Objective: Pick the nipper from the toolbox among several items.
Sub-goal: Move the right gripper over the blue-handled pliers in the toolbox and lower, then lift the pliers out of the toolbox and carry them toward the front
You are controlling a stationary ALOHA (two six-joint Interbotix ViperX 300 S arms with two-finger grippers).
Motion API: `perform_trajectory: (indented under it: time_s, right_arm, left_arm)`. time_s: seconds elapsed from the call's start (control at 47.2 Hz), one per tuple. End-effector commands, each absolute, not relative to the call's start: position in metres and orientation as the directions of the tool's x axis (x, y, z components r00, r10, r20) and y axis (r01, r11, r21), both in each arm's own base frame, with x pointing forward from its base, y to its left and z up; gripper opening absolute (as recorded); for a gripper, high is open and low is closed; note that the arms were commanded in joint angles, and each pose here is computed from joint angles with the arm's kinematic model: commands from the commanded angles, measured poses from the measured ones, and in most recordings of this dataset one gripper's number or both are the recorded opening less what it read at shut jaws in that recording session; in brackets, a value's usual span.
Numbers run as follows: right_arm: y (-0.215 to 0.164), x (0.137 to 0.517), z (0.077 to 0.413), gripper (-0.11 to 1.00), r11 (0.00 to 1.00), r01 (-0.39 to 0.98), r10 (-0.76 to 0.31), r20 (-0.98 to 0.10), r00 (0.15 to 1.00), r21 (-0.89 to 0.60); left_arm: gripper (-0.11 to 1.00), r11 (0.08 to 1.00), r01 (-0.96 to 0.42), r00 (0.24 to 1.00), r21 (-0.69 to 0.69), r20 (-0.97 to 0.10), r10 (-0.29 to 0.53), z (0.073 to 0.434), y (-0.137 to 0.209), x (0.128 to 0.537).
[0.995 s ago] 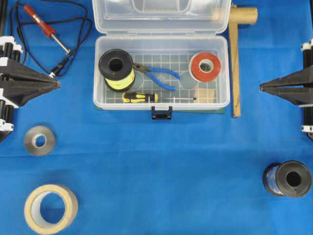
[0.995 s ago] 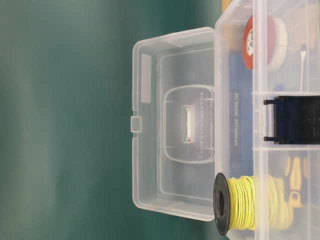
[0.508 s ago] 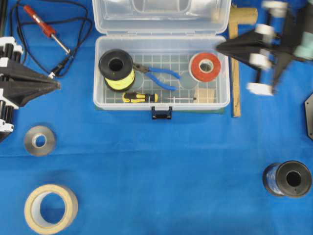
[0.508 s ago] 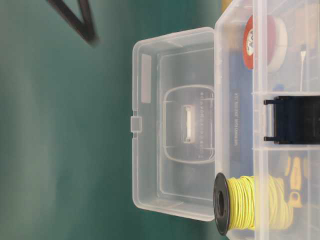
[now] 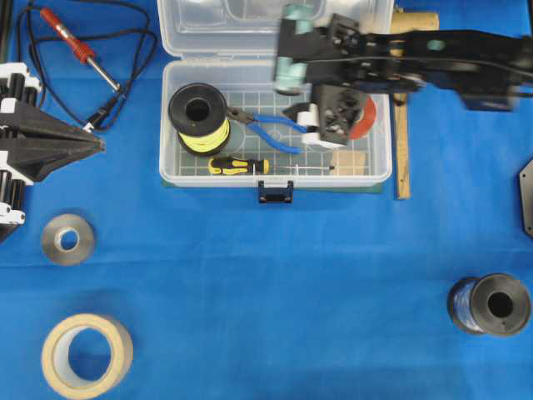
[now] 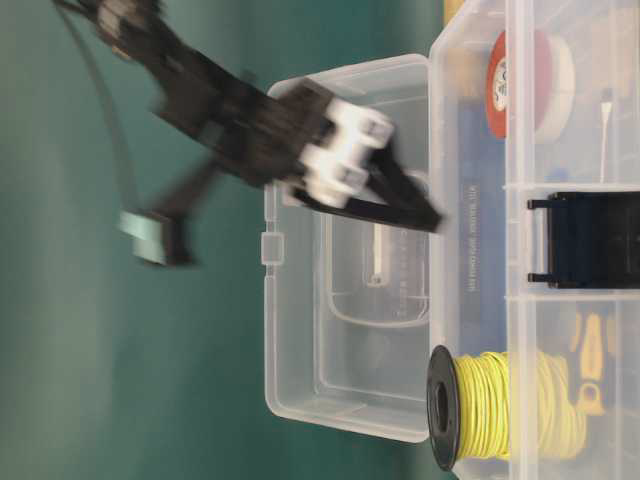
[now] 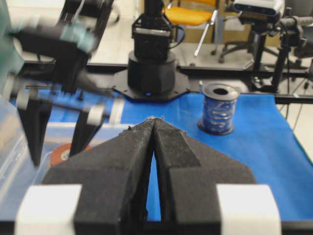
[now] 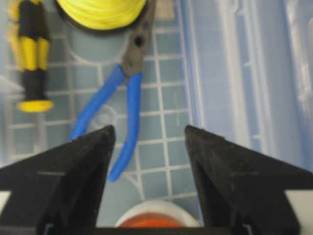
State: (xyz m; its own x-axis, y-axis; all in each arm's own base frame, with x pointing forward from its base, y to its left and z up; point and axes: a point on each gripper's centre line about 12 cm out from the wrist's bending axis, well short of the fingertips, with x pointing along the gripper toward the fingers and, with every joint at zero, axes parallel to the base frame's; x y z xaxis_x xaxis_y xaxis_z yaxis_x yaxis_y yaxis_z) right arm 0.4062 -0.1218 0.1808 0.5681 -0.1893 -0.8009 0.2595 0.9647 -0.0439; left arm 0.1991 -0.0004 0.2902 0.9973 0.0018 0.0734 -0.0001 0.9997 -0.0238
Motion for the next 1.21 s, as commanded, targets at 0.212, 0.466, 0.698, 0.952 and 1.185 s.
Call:
perform_trajectory:
  time_s: [0.212, 0.466, 0.698, 0.952, 1.185]
  right_arm:
    - [-0.135, 0.425, 0.131, 0.58, 0.96, 0.279, -0.179, -0.841, 0.51, -0.035]
    - [-0.135, 0.428, 0.115, 0.53, 0.961, 0.274, -0.176, -0.843, 0.509, -0.035]
    - [-0.133, 0.428, 0.116, 0.13, 0.963, 0.268, -0.174, -0.844, 0.508, -0.037]
    - [-0.135, 0.419, 0.177, 0.13, 0.957, 0.288, -0.21, -0.767, 0.606, -0.035]
    - [-0.128, 0.39, 0.251, 0.13, 0.953, 0.301, -0.246, -0.669, 0.702, -0.034]
  left_arm:
    - [0.0, 1.0, -0.003, 0.997, -0.027, 0.078, 0.005, 0.293, 0.0, 0.201]
    - [0.0, 1.0, -0.002, 0.997, -0.028, 0.075, 0.004, 0.292, 0.0, 0.201]
    - [0.0, 1.0, -0.002, 0.997, -0.028, 0.073, 0.004, 0.291, 0.0, 0.201]
    - [0.0, 1.0, -0.003, 0.997, -0.031, 0.076, 0.005, 0.292, 0.0, 0.2]
    - [0.0, 1.0, -0.003, 0.997, -0.031, 0.08, 0.005, 0.293, 0.0, 0.2]
